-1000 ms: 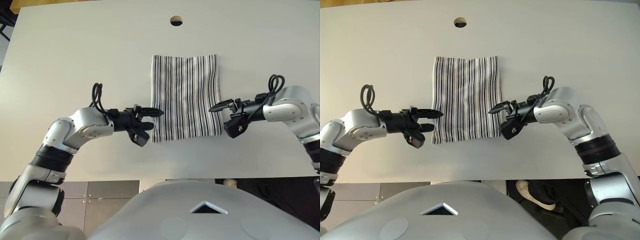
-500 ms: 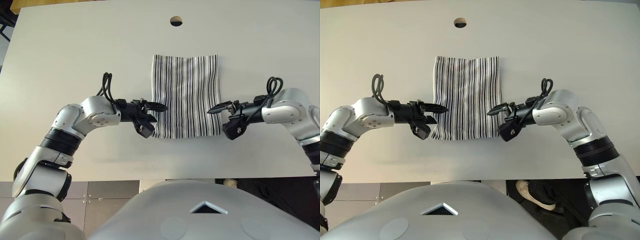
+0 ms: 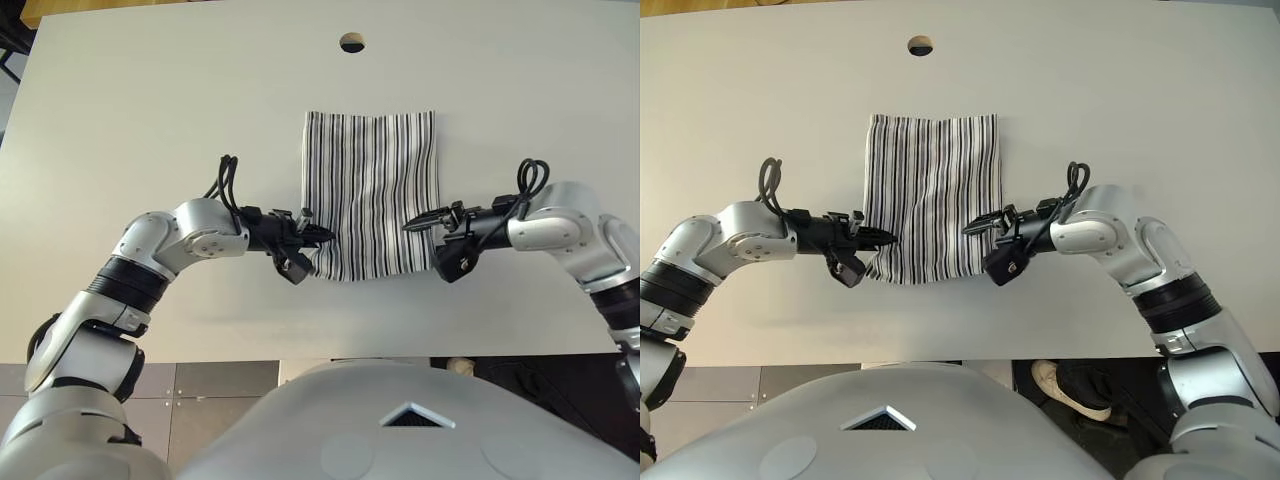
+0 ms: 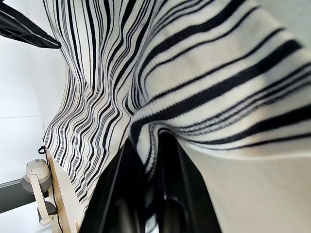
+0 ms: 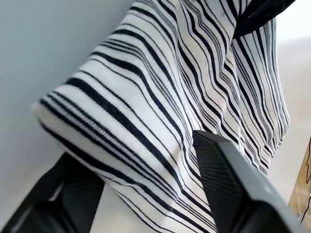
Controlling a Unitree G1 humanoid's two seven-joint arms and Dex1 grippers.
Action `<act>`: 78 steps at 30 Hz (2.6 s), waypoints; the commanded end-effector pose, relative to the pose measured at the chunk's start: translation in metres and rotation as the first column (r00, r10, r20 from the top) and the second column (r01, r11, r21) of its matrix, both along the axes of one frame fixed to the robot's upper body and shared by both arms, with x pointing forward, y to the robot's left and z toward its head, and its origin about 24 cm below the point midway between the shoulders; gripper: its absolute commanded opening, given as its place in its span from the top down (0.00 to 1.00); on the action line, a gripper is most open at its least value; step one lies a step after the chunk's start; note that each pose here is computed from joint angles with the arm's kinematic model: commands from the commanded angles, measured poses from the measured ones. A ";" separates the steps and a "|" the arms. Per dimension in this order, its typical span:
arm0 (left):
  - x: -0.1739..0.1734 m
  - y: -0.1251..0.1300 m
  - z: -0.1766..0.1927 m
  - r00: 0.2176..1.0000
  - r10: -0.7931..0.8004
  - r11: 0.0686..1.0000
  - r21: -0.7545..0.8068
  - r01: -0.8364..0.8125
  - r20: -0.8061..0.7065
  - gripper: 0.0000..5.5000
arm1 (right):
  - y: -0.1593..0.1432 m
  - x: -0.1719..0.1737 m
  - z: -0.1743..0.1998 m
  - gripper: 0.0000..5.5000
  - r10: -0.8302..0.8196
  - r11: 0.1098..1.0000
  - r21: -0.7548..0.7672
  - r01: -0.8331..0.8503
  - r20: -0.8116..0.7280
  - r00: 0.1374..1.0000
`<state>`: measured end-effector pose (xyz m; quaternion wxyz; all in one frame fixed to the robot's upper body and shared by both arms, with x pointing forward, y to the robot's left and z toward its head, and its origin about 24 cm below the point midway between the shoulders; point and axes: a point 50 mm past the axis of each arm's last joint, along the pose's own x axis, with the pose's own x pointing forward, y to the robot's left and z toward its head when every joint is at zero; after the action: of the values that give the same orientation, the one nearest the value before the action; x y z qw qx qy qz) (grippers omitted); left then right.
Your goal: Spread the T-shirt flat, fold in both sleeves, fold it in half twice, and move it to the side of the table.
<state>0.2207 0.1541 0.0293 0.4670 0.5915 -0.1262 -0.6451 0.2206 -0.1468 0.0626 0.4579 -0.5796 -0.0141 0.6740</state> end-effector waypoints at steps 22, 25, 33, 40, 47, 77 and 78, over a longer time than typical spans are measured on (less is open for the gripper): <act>-0.050 0.016 0.007 0.987 -0.036 0.989 0.139 0.058 -0.157 0.98 | -0.014 -0.015 0.006 0.96 -0.127 0.988 -0.125 0.089 -0.335 0.934; -0.067 0.009 0.014 0.974 -0.039 0.995 0.079 0.058 -0.224 0.98 | -0.017 -0.035 0.015 0.96 -0.145 0.984 -0.160 0.072 -0.506 0.850; -0.093 -0.008 0.025 0.929 -0.045 0.999 -0.031 0.036 -0.367 0.98 | -0.013 -0.054 0.034 0.96 -0.180 0.983 -0.154 0.100 -0.701 0.690; -0.060 -0.018 0.043 0.805 0.092 0.939 -0.217 -0.265 -0.586 0.98 | -0.016 0.000 0.038 0.96 -0.336 0.923 -0.114 0.367 -0.704 0.626; -0.016 -0.009 0.044 0.675 0.188 0.859 -0.214 -0.465 -0.713 0.98 | -0.030 0.051 0.040 0.96 -0.452 0.816 -0.146 0.559 -0.764 0.460; 0.060 0.020 0.001 0.049 0.213 0.386 0.038 -0.922 -0.976 0.57 | -0.028 0.149 0.020 0.46 -0.661 0.269 -0.228 0.936 -0.751 0.007; 0.061 0.020 0.002 0.051 0.206 0.379 0.031 -0.925 -0.977 0.53 | -0.030 0.149 0.018 0.43 -0.667 0.260 -0.223 0.939 -0.745 0.008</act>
<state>0.2737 0.1738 0.0243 0.8439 -0.0606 0.2191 -0.4860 0.3660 -0.1739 0.0764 0.8037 -0.0476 0.4026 0.4355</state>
